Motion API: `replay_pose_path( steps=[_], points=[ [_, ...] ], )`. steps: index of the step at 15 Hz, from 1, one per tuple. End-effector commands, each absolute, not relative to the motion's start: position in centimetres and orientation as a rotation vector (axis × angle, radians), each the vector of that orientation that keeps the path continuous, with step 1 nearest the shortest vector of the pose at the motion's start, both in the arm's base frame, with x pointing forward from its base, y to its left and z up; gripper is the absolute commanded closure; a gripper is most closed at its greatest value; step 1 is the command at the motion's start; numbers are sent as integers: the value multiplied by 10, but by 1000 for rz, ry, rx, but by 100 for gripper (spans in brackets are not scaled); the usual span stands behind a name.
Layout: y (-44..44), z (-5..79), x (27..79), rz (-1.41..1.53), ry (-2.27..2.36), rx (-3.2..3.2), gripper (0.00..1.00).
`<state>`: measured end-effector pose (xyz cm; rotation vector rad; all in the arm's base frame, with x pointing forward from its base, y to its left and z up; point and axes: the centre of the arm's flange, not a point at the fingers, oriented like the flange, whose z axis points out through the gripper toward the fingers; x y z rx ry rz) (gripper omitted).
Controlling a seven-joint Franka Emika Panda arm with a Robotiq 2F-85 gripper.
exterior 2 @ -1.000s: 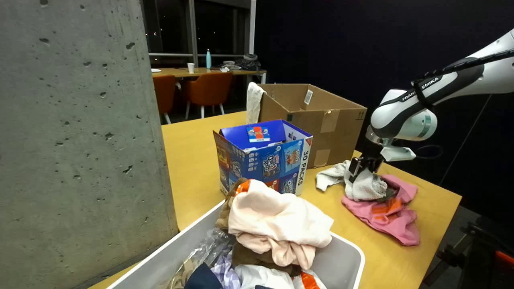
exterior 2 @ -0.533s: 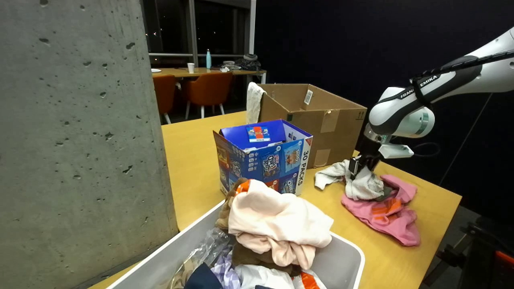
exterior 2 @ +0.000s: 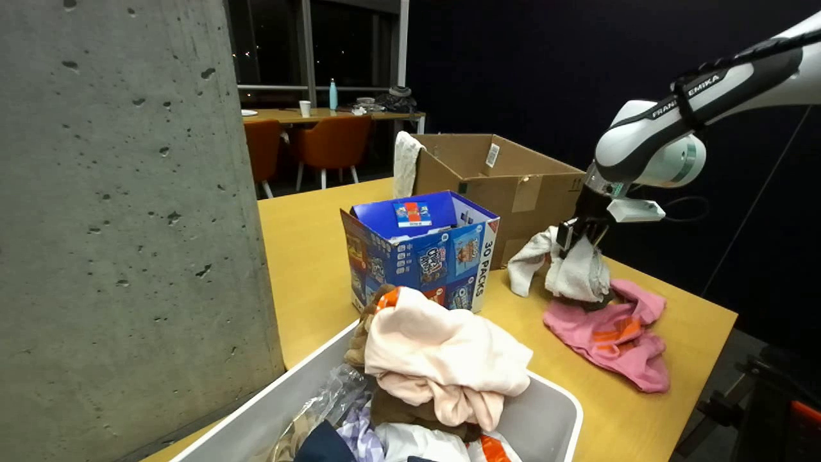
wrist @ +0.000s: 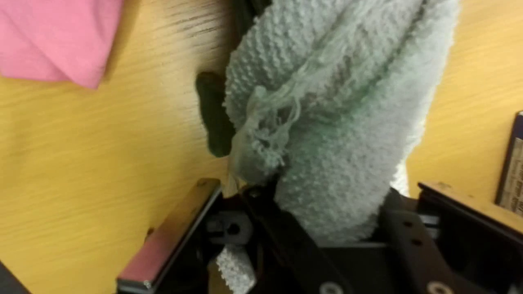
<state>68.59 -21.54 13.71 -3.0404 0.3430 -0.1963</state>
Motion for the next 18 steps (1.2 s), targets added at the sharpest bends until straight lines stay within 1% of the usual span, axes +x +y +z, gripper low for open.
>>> replay_pose_path(
  steps=[1,3,7,12,16,18],
  points=[
    [-176,205,642,-239,320,-3086,93],
    [-157,227,628,-283,292,-3093,93],
    [-97,268,610,-357,85,-3138,93],
    [15,318,589,-395,-405,-3182,93],
    [111,364,557,-400,-771,-3063,93],
    [165,386,549,-372,-939,-2996,93]
  ],
)
